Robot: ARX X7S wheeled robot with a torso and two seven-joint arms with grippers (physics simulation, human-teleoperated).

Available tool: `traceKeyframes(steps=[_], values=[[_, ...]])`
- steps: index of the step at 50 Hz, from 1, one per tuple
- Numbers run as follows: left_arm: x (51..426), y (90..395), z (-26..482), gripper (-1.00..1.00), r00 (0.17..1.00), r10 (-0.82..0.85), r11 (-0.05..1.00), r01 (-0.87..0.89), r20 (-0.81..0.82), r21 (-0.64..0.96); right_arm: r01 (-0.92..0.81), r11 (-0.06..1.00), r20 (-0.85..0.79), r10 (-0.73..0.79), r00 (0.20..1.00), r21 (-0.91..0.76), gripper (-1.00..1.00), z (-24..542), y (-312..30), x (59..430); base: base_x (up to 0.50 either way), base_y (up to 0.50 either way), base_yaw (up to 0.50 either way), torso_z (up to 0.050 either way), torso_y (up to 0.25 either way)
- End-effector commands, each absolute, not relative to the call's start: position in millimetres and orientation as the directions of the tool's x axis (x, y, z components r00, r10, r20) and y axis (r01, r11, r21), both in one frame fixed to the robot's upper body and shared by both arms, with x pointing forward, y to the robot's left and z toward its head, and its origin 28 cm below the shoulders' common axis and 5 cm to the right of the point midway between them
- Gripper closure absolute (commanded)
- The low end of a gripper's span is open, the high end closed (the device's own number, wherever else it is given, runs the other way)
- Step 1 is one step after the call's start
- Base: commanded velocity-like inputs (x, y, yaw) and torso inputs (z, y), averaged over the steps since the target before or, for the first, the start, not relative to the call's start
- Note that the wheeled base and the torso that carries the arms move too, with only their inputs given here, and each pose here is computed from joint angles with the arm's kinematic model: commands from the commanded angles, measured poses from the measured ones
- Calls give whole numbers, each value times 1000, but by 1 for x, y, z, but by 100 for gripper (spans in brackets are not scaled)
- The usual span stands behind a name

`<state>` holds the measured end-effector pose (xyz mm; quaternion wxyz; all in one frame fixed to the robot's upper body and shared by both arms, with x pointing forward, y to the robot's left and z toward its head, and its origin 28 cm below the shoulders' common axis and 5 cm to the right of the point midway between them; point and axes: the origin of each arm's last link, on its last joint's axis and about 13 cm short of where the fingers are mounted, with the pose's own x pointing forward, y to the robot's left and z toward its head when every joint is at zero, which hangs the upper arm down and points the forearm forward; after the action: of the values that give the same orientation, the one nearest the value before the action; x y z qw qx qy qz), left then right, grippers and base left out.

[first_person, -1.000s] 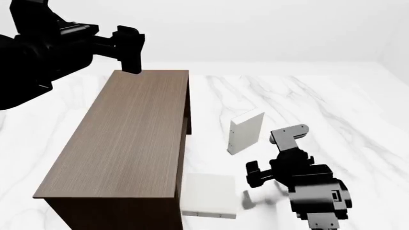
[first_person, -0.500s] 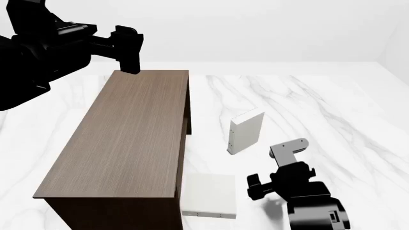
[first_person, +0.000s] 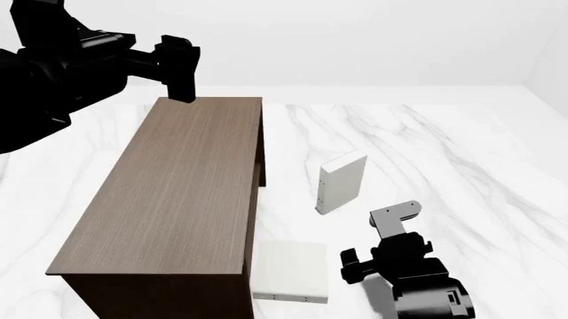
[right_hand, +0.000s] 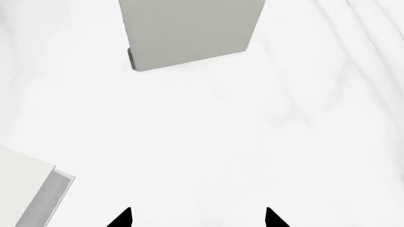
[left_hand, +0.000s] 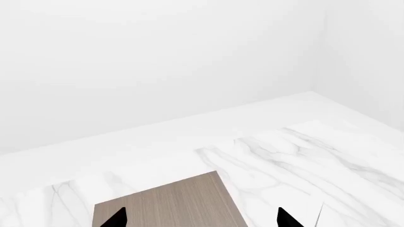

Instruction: Pick up the book on the right and place it under the cabinet shelf.

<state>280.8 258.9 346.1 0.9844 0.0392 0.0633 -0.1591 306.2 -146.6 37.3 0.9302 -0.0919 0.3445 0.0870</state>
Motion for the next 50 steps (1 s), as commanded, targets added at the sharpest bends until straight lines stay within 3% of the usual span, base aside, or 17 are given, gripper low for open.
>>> traceKeyframes(steps=[1,50], values=[[280,258,346,-100,941,-309,946,319,-137,58,-237,965,-667,104,738,-112,-100,30,-143,310,0,0,0,0,0],[280,260,345,-100,943,-301,949,311,-140,56,-391,915,-651,241,720,-94,-100,32,-105,339,0,0,0,0,0]])
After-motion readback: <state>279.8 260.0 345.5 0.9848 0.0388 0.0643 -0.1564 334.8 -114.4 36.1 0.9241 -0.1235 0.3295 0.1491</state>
